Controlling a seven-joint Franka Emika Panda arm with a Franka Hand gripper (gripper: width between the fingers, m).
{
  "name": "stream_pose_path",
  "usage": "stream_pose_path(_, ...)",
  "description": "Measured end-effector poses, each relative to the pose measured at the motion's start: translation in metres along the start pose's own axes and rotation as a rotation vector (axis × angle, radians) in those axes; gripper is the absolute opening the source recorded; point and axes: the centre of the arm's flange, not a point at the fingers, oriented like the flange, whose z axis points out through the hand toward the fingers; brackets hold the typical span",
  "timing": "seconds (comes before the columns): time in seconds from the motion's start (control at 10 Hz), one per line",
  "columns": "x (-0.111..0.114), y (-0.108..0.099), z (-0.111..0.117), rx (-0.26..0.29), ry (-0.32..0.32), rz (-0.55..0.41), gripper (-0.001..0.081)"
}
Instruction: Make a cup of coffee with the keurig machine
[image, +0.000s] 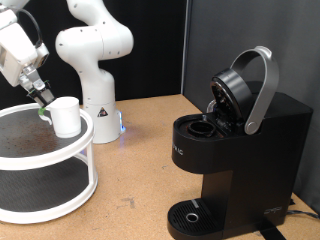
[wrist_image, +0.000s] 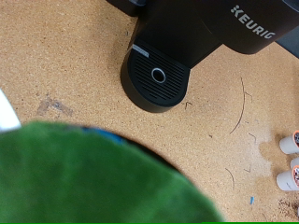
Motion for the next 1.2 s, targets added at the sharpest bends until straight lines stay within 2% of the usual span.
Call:
stream_pose_path(0.1,-0.001,-0.001,0.001,0.014,-0.016,-0.025,0.0469)
stream_pose_path(0.2,0.004,-0.005,0.003,0.076,0.006,0.006,0.0469)
stream_pose_path(0.4,0.031,0.0,0.006,0.184,0.084,0.117,0.0469)
stream_pose_path(0.6,0.059,0.01,0.01,0.247,0.124,0.173,0.0469)
stream_pose_path(0.8,0.077,0.022,0.019,0.232,0.075,0.196,0.0469)
stream_pose_path(0.9,0.076,0.021,0.019,0.236,0.077,0.198,0.0469)
stream_pose_path(1.0,0.079,0.019,0.02,0.259,0.106,0.212,0.0469)
stream_pose_path(1.2,0.105,0.017,0.025,0.318,0.161,0.268,0.0469)
